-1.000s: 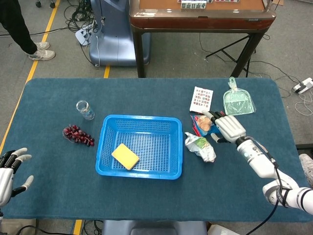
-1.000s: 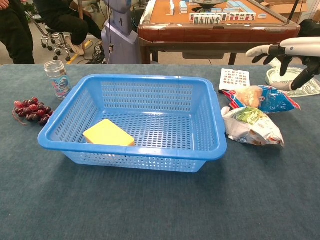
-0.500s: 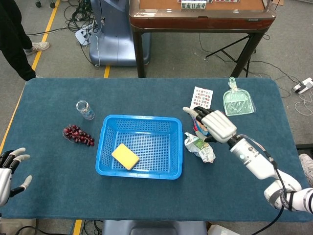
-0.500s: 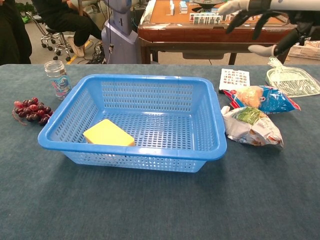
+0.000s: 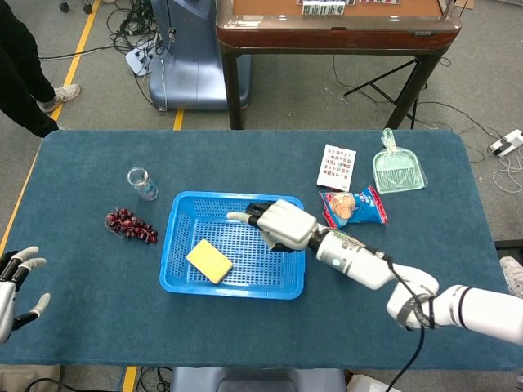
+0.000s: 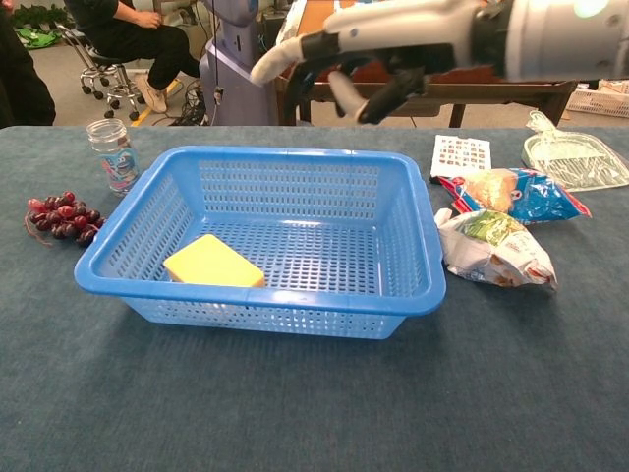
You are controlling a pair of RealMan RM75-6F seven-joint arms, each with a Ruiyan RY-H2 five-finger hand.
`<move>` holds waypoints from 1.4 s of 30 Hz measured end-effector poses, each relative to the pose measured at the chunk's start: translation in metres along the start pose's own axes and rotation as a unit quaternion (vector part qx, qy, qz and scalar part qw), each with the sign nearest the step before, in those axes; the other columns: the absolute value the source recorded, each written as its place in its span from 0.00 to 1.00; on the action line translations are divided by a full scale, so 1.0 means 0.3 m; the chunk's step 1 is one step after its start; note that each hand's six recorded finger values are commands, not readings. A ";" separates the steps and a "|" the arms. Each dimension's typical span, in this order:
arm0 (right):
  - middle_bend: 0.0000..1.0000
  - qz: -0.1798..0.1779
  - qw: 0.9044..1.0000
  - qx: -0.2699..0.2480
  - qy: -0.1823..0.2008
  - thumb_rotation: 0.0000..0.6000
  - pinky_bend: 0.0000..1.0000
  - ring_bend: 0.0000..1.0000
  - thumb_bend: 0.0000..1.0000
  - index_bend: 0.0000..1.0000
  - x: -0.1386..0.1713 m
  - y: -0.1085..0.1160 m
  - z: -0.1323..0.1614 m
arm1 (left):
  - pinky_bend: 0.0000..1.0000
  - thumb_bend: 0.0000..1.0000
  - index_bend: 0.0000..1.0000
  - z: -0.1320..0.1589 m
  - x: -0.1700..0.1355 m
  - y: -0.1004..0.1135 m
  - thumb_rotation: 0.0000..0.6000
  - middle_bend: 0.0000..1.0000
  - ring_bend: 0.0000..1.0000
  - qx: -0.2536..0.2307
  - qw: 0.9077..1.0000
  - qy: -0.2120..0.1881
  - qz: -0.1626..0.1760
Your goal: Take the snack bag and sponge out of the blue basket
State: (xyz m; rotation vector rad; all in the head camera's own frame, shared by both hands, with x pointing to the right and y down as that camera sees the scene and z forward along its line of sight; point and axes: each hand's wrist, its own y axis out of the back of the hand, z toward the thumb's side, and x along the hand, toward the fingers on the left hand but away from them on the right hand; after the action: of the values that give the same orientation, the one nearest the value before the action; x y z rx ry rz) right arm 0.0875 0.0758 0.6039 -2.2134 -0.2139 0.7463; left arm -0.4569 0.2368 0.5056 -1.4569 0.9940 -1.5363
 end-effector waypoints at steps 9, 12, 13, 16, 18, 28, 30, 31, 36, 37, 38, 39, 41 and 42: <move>0.26 0.055 0.998 0.022 0.036 1.00 0.32 0.17 0.91 0.11 -0.203 -0.094 0.121 | 0.24 0.27 0.38 -0.019 -0.006 0.006 1.00 0.21 0.17 0.005 1.000 0.007 0.001; 0.26 0.064 0.997 0.028 0.039 1.00 0.32 0.17 0.91 0.12 -0.252 -0.117 0.139 | 0.24 0.27 0.38 -0.030 -0.009 0.007 1.00 0.21 0.17 0.007 1.000 0.012 0.000; 0.26 0.067 0.996 0.031 0.040 1.00 0.32 0.17 0.91 0.12 -0.264 -0.125 0.143 | 0.24 0.27 0.38 -0.034 -0.009 0.007 1.00 0.21 0.17 0.007 1.000 0.013 -0.001; 0.27 0.080 0.995 0.041 0.040 1.00 0.32 0.17 0.93 0.12 -0.304 -0.151 0.153 | 0.24 0.27 0.38 -0.045 -0.012 0.007 1.00 0.21 0.17 0.009 1.000 0.018 -0.001; 0.28 0.088 0.994 0.046 0.041 1.00 0.32 0.18 0.98 0.12 -0.329 -0.169 0.160 | 0.24 0.27 0.38 -0.050 -0.013 0.007 1.00 0.21 0.17 0.009 1.000 0.020 -0.001; 0.24 0.114 0.991 0.062 0.037 1.00 0.32 0.18 1.00 0.12 -0.405 -0.254 0.169 | 0.24 0.27 0.38 -0.083 -0.021 0.002 1.00 0.21 0.17 0.014 0.999 0.032 -0.005; 0.24 0.118 0.990 0.067 0.037 1.00 0.32 0.18 1.00 0.12 -0.416 -0.267 0.169 | 0.24 0.27 0.38 -0.086 -0.022 0.000 1.00 0.21 0.17 0.015 0.999 0.034 -0.006; 0.24 0.120 0.990 0.070 0.037 1.00 0.32 0.18 1.00 0.12 -0.421 -0.272 0.169 | 0.24 0.27 0.38 -0.087 -0.022 -0.001 1.00 0.21 0.17 0.015 0.999 0.034 -0.006; 0.23 0.130 0.988 0.081 0.036 1.00 0.32 0.18 0.98 0.12 -0.448 -0.305 0.171 | 0.24 0.27 0.38 -0.095 -0.024 -0.002 1.00 0.21 0.17 0.015 0.999 0.037 -0.006; 0.23 0.132 0.987 0.083 0.036 1.00 0.32 0.18 0.98 0.12 -0.453 -0.311 0.172 | 0.24 0.27 0.38 -0.096 -0.025 -0.003 1.00 0.21 0.17 0.015 0.999 0.038 -0.006; 0.23 0.135 0.986 0.085 0.037 1.00 0.32 0.18 0.98 0.12 -0.458 -0.320 0.175 | 0.24 0.27 0.38 -0.098 -0.025 -0.003 1.00 0.21 0.17 0.015 0.999 0.038 -0.006; 0.23 0.138 0.986 0.088 0.037 1.00 0.32 0.18 0.98 0.12 -0.461 -0.327 0.176 | 0.24 0.27 0.38 -0.100 -0.026 -0.004 1.00 0.21 0.17 0.016 0.999 0.039 -0.007; 0.23 0.145 0.984 0.095 0.038 1.00 0.32 0.18 0.98 0.12 -0.463 -0.343 0.176 | 0.24 0.27 0.38 -0.104 -0.028 -0.005 1.00 0.21 0.17 0.016 0.999 0.040 -0.007; 0.23 0.148 0.983 0.099 0.039 1.00 0.32 0.18 0.98 0.12 -0.462 -0.348 0.174 | 0.24 0.27 0.38 -0.107 -0.029 -0.006 1.00 0.21 0.17 0.016 0.999 0.042 -0.008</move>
State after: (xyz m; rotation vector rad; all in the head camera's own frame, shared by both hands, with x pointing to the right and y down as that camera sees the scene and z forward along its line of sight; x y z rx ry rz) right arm -0.0470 0.1282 0.7136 -2.1011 0.2248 0.8007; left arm -0.4886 0.2464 0.5026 -1.3907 1.0033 -1.6285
